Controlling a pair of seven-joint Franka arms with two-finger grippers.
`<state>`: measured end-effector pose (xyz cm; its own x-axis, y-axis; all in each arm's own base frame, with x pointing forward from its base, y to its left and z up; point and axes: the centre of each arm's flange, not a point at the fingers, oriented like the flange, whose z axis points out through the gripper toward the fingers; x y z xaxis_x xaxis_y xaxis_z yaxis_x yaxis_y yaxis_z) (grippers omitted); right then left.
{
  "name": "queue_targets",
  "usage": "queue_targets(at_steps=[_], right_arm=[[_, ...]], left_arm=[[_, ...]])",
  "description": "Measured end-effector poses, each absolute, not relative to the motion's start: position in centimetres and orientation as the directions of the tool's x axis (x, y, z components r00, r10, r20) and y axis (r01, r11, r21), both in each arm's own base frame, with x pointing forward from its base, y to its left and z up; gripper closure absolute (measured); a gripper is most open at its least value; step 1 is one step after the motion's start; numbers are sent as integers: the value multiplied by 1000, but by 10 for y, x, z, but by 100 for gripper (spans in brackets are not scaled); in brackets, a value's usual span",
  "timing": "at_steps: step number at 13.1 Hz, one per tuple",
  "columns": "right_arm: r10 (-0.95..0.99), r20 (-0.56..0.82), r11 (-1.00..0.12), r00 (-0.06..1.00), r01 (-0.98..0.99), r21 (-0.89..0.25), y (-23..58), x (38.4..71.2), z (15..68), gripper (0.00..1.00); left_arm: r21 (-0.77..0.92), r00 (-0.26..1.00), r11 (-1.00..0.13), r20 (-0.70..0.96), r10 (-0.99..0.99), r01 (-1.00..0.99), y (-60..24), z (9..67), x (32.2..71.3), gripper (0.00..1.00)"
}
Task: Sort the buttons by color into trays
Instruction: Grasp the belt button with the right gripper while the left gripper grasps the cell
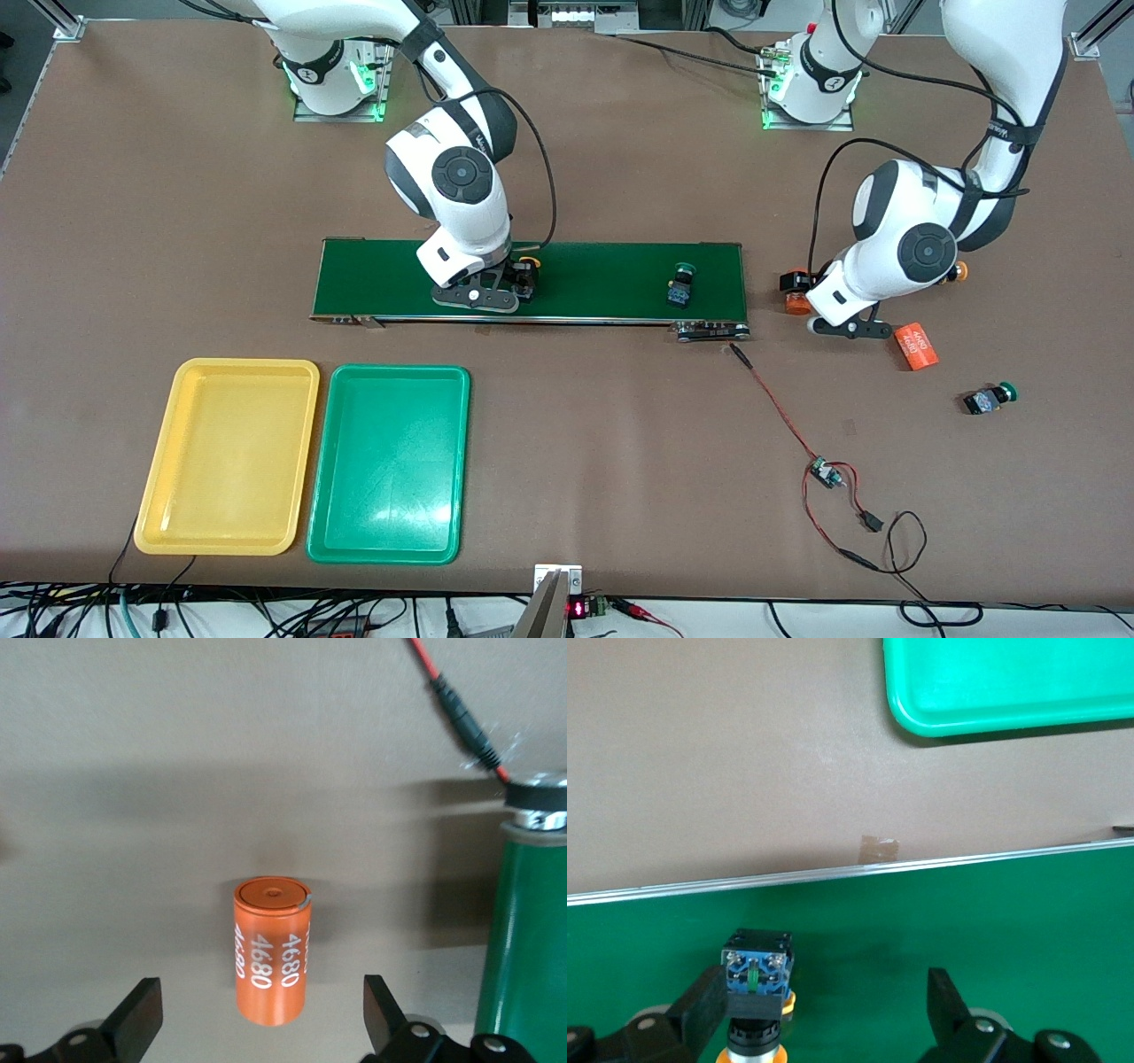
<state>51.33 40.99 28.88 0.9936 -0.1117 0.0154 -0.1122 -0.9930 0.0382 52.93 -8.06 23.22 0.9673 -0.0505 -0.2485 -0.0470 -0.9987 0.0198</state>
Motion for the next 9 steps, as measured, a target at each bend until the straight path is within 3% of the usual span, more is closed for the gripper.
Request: queue_targets(at_steps=[9], right_arm=[[-120,-3,-992,993,-120,44,415,513,259,3]], left_arm=[[52,956,-997,-283,-72,-59,-77,179,524,4]])
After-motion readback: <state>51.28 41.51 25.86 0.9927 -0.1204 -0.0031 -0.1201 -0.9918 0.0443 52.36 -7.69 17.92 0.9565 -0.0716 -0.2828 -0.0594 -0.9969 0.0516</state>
